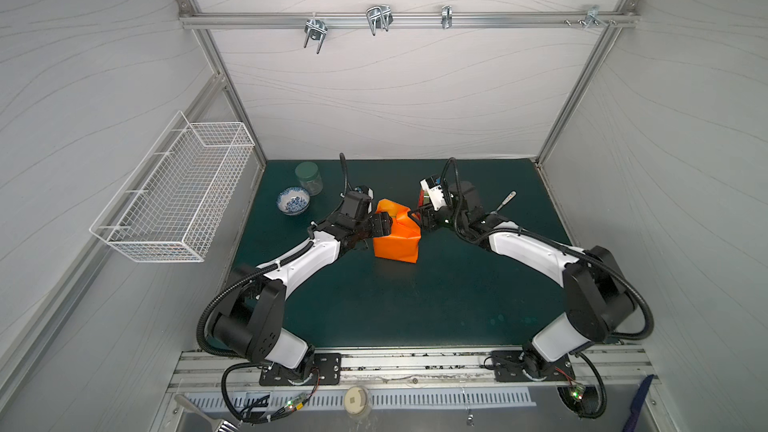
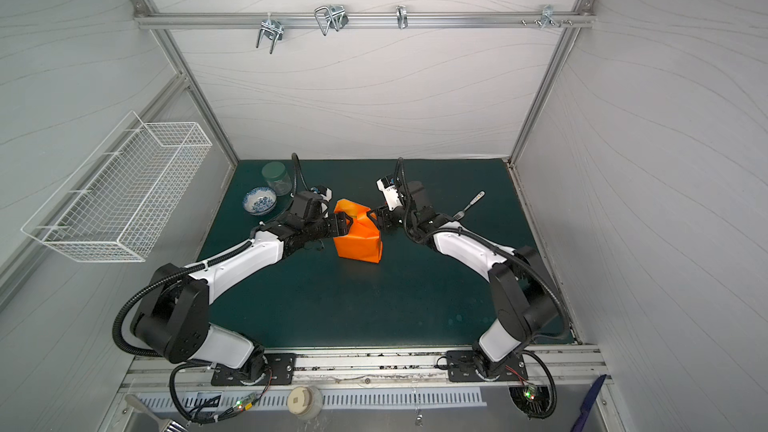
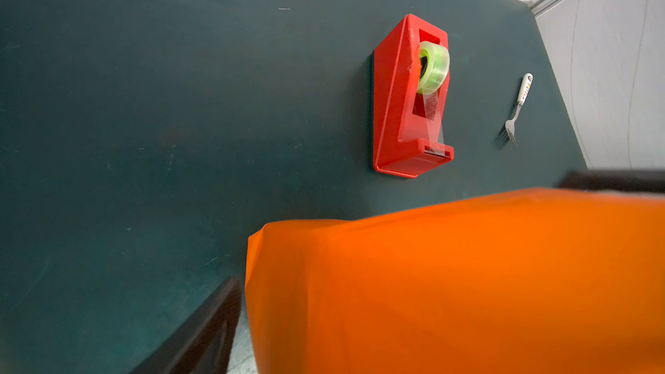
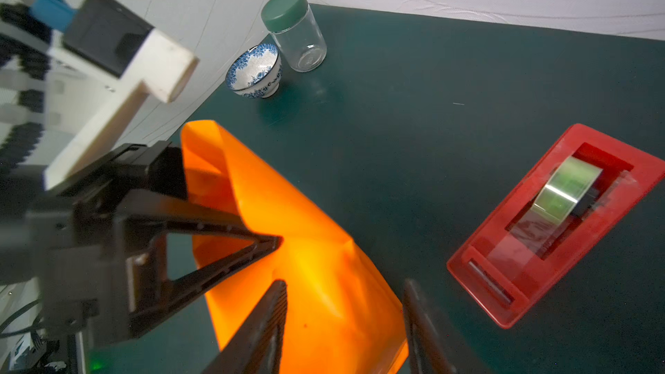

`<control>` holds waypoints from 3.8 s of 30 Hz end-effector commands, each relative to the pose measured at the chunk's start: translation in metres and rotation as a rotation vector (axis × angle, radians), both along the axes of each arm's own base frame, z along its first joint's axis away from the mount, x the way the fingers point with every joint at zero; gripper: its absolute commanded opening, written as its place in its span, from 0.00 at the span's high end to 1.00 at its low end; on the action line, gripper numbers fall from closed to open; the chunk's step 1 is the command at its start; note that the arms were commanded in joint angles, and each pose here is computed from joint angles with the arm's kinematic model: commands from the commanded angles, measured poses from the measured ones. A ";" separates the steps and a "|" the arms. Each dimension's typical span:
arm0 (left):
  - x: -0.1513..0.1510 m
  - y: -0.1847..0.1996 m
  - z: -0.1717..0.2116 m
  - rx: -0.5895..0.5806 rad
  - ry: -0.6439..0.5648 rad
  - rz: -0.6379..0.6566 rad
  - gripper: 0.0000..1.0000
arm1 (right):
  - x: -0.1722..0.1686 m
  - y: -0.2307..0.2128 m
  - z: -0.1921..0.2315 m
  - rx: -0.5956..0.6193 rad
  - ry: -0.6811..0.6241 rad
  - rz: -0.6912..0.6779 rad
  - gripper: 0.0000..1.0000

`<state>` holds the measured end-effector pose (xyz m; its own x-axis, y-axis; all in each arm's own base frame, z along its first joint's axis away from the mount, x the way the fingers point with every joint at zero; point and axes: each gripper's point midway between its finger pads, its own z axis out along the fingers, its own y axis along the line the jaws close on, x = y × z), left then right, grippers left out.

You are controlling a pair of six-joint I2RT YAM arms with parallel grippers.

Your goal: Wrap the gift box in paper

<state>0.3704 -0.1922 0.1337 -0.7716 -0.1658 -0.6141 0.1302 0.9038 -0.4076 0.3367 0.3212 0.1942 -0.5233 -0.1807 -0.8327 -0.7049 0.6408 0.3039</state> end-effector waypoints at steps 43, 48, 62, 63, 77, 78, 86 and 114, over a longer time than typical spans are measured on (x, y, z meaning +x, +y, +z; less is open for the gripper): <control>0.003 -0.008 0.005 -0.046 -0.006 -0.013 0.22 | -0.007 0.033 -0.044 -0.423 -0.186 0.002 0.84; 0.003 -0.008 0.005 -0.047 -0.007 -0.018 0.22 | -0.001 0.034 -0.047 -0.416 -0.169 -0.043 0.85; 0.004 -0.008 0.006 -0.044 -0.009 -0.018 0.22 | 0.011 0.031 -0.045 -0.329 -0.113 -0.092 0.81; 0.004 -0.008 0.006 -0.044 -0.011 -0.018 0.22 | 0.010 0.031 -0.044 -0.314 -0.106 -0.087 0.81; 0.013 -0.025 0.028 -0.118 -0.060 -0.059 0.18 | 0.002 0.026 -0.038 -0.159 -0.023 -0.029 0.75; 0.014 -0.026 0.027 -0.123 -0.058 -0.063 0.18 | 0.002 0.026 -0.038 -0.155 -0.021 -0.026 0.75; 0.024 -0.031 0.022 -0.121 -0.050 -0.058 0.17 | 0.000 0.025 -0.032 -0.123 -0.020 -0.013 0.75; 0.030 -0.029 0.015 -0.105 -0.028 -0.030 0.19 | 0.029 0.017 -0.021 -0.125 -0.110 0.032 0.53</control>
